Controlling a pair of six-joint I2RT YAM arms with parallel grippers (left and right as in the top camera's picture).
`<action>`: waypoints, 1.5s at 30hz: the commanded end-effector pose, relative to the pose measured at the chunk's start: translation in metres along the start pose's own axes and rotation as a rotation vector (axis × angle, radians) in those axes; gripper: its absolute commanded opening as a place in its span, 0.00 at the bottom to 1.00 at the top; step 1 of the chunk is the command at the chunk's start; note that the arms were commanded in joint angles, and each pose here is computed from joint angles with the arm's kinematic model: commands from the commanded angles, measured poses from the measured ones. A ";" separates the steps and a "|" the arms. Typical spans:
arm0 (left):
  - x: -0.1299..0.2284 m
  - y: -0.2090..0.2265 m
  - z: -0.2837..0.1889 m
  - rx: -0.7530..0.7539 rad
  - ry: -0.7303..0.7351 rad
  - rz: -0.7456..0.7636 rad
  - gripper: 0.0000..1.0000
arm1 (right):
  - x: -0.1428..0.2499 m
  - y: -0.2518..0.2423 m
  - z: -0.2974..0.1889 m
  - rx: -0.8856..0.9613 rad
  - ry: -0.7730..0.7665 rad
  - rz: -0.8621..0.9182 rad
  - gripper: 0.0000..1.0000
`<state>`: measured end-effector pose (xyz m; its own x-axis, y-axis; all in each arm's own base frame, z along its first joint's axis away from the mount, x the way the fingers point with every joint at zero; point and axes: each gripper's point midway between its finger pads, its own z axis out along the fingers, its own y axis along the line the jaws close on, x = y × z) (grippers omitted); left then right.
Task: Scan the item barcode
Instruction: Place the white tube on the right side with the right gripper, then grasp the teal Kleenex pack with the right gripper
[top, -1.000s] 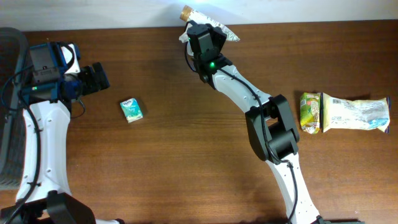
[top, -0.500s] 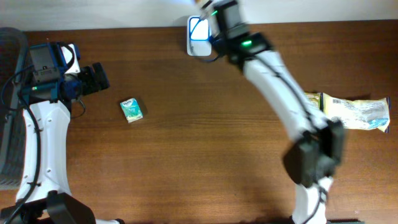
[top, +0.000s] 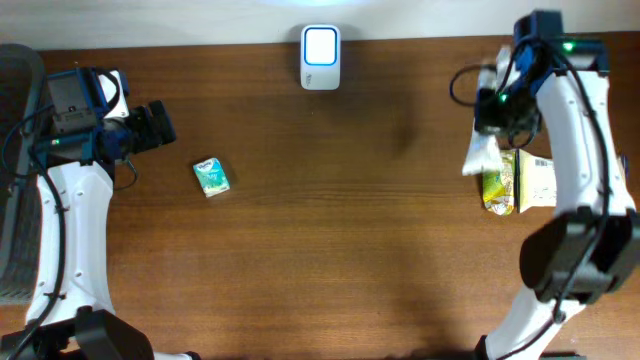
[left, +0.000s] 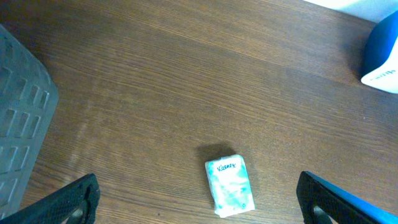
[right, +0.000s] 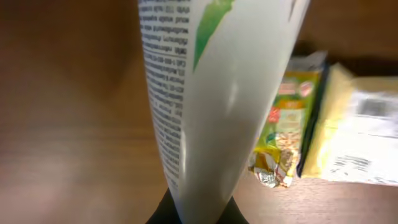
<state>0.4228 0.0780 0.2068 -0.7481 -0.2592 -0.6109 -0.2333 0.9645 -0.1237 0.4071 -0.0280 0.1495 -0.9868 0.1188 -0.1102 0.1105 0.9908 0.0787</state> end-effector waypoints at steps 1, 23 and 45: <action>-0.001 0.001 -0.001 -0.003 -0.005 0.013 0.99 | 0.021 0.002 0.041 -0.016 0.136 -0.095 0.04; -0.001 0.001 -0.001 -0.003 -0.005 0.013 0.99 | -0.025 0.075 -0.008 -0.260 0.002 -0.106 0.99; -0.001 0.001 -0.001 -0.003 -0.005 0.013 0.99 | 0.068 0.477 0.077 -0.607 -0.258 -0.638 0.99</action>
<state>0.4228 0.0780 0.2068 -0.7481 -0.2592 -0.6109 -0.2333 0.9645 -0.1237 0.3990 0.4549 0.1292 -0.7132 -0.3995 -0.5760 -0.6698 0.6308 0.3918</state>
